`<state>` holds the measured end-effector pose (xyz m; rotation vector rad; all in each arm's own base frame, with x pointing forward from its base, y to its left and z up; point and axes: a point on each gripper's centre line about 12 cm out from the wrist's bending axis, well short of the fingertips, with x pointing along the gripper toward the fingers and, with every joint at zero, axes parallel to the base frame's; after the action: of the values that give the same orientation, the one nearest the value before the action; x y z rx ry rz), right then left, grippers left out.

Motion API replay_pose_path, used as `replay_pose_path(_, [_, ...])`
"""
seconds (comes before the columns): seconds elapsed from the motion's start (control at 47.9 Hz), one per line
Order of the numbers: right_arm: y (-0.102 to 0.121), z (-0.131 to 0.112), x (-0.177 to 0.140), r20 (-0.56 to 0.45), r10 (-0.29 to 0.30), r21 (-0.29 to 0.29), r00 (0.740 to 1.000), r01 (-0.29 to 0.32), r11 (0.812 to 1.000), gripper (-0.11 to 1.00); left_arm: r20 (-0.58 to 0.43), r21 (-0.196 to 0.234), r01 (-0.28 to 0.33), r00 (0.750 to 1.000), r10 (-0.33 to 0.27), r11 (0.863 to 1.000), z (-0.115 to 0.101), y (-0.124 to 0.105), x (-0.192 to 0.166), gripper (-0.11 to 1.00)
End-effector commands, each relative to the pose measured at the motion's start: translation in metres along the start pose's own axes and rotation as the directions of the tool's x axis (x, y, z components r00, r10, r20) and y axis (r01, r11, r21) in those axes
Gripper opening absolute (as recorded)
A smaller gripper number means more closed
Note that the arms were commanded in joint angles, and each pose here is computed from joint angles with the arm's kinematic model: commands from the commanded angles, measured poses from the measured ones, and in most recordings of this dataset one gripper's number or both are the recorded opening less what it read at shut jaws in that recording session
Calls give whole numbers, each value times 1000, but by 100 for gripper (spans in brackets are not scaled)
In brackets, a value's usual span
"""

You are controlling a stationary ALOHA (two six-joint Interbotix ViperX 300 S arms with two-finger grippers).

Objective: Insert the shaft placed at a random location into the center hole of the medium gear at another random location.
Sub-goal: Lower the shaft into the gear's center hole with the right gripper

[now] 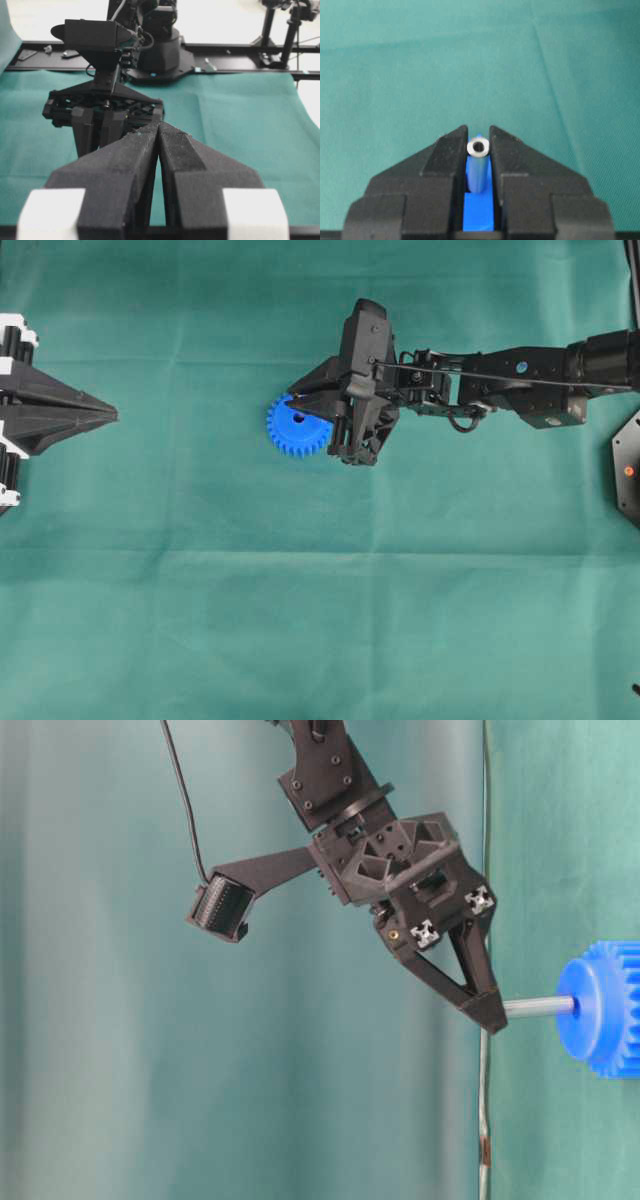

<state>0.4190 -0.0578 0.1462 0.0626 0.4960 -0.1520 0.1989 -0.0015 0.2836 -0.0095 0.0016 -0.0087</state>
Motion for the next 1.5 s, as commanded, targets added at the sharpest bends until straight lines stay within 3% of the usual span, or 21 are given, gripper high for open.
replay_pose_path(0.0, [2,12,-1,35,3,16,999,-3,1000,13,20,0,-1,1000,1,1000,8,0,2,0])
replay_pose_path(0.417, [2,35,-18,96,5,11,995,-6,1000,13,20,-2,-1,1000,1,1000,9,0,2,0])
replay_pose_path(1.022, [3,8,0,30,5,27,1000,-6,1000,13,21,-3,-2,1000,2,1000,9,0,2,0])
replay_pose_path(1.481, [3,13,-3,49,6,29,999,-7,1000,13,21,-3,-2,1000,2,1000,9,0,2,0])
